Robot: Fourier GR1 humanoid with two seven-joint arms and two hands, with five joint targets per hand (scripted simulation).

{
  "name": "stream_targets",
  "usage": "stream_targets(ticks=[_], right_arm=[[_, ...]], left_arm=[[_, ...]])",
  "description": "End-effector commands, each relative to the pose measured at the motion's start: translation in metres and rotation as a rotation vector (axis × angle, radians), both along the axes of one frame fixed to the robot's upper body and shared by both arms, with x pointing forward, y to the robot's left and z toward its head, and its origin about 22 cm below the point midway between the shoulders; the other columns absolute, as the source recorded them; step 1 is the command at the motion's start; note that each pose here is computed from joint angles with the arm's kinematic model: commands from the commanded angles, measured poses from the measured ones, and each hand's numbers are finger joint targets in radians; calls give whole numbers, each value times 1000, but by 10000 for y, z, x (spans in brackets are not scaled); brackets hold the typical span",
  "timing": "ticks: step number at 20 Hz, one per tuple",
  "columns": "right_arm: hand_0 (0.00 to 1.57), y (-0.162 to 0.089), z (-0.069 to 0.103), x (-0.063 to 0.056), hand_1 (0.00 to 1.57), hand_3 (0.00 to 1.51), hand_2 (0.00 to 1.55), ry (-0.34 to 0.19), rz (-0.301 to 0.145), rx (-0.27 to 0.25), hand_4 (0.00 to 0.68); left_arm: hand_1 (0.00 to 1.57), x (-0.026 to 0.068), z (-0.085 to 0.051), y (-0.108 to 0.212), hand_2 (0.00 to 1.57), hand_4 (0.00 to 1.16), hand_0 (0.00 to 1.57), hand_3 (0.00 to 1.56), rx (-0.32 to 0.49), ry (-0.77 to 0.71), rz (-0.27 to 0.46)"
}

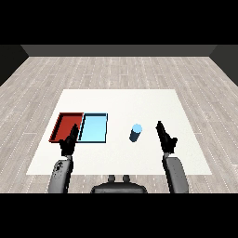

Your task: Pick the blue can and put it in the blue box

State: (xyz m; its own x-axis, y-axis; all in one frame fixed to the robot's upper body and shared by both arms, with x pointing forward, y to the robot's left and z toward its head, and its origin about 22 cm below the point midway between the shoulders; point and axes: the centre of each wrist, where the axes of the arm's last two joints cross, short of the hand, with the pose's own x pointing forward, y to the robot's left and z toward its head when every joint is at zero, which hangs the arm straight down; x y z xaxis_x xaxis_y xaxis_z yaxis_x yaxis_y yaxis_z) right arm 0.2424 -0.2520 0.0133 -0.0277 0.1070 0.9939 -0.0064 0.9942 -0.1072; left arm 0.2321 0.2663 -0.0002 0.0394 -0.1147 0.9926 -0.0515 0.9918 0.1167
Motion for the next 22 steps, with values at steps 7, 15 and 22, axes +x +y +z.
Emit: stream_targets(ticks=[7,15,22], right_arm=[[0,111,215,322,0,0,0,-212,94,179,0],[0,-338,235,181,0,0,0,-270,135,227,0],[0,-325,198,309,0,0,0,-234,153,227,0]], left_arm=[[0,261,472,-206,0,0,0,0,-123,-416,-95],[0,118,200,72,0,0,0,0,-127,-489,-127],[0,178,200,-61,0,0,0,0,-141,-498,-131]])
